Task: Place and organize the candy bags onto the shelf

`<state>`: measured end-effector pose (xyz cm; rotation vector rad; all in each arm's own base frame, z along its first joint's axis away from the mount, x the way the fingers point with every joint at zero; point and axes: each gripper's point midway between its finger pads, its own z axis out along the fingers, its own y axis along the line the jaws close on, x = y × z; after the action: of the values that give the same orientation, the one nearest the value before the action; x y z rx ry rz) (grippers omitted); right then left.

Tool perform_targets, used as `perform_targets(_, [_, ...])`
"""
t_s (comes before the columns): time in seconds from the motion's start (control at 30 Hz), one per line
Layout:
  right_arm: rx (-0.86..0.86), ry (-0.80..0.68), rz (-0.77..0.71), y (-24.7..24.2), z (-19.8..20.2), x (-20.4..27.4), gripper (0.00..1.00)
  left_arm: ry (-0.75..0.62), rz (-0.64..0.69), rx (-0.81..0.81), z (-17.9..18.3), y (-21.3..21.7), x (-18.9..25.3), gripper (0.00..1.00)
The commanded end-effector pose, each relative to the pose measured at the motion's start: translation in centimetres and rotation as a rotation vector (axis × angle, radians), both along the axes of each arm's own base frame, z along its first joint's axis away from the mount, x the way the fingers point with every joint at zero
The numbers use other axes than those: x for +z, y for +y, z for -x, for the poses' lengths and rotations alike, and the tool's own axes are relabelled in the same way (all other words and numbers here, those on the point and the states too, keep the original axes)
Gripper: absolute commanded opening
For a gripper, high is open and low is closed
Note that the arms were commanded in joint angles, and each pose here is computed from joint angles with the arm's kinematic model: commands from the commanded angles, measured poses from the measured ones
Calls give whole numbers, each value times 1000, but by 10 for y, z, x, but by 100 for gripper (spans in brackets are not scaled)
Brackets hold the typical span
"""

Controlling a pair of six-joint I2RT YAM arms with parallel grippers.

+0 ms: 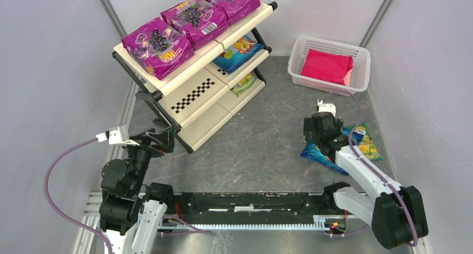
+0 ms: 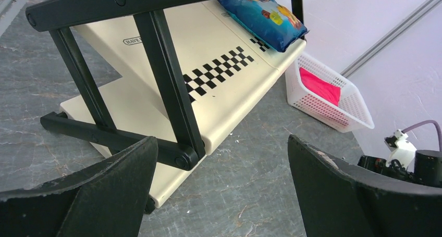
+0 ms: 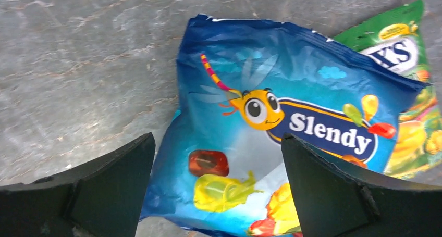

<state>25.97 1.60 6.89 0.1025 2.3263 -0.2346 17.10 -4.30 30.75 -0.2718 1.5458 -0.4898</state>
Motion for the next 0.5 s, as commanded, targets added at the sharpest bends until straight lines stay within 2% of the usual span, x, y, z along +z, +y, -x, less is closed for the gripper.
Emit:
perform_targets(0.0, [-95,-49,103,-17,-24,27,98,-62,-55,-12,1,0,12,100])
perform_targets(0.13, [-232,-54,147,-26,-37,26,98,-61,-56,-15,1,-1,11,100])
perform_targets(0.3, [-256,-88,248,-13,-54,25,98,-57,-57,-17,0,-1,10,100])
perform_targets(0.47, [-322,-51,352,-15,-67,11,98,-48,-59,-18,-2,-1,9,100])
